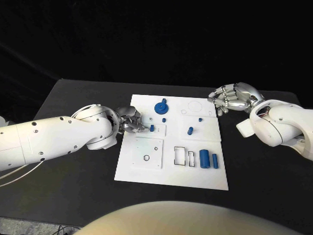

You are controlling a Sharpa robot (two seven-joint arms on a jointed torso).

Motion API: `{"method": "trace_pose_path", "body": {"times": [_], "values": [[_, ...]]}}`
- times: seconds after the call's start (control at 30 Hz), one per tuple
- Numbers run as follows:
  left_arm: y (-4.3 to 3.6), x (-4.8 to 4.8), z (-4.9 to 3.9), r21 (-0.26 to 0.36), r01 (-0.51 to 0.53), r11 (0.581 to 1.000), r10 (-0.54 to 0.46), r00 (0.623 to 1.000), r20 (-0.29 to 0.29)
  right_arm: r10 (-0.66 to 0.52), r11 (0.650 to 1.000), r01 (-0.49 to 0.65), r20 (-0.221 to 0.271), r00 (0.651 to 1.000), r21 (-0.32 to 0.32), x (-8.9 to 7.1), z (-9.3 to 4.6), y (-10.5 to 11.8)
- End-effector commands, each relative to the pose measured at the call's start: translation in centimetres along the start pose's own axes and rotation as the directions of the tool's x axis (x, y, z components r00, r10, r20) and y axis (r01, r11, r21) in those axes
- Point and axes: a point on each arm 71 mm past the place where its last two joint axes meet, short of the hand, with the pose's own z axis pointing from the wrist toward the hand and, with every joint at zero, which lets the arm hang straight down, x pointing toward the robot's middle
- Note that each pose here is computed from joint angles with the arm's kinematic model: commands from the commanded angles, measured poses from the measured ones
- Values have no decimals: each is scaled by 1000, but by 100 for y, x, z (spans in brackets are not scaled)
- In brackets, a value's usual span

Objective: Assemble the parts on the task board

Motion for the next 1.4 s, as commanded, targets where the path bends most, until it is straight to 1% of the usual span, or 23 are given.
{"method": "trace_pose_path", "body": {"times": [0.03, 0.23, 0.73, 1.03, 1.23, 1.4], "values": [[-19, 26, 0, 8, 4, 1000, -4, 1000, -24, -2, 1000, 2, -7, 1000, -6, 7, 1, 2], [-17, 30, 1, 9, 16, 1000, -15, 999, -31, -2, 1000, 2, -7, 1000, -6, 7, 2, 0], [-44, 51, -5, 27, 95, 995, -93, 994, -56, -2, 1000, 2, -10, 1000, -3, 7, 2, -5], [-85, 77, -33, 42, 126, 991, -123, 989, -83, -1, 1000, 1, -21, 1000, -2, 13, 1, -7], [-105, 63, -59, 52, 137, 989, -132, 987, -88, -1, 1000, 1, -25, 1000, -1, 16, 1, -8], [-91, 26, -70, 54, 144, 988, -139, 987, -84, -1, 1000, 1, -26, 1000, -1, 18, 2, -8]]}}
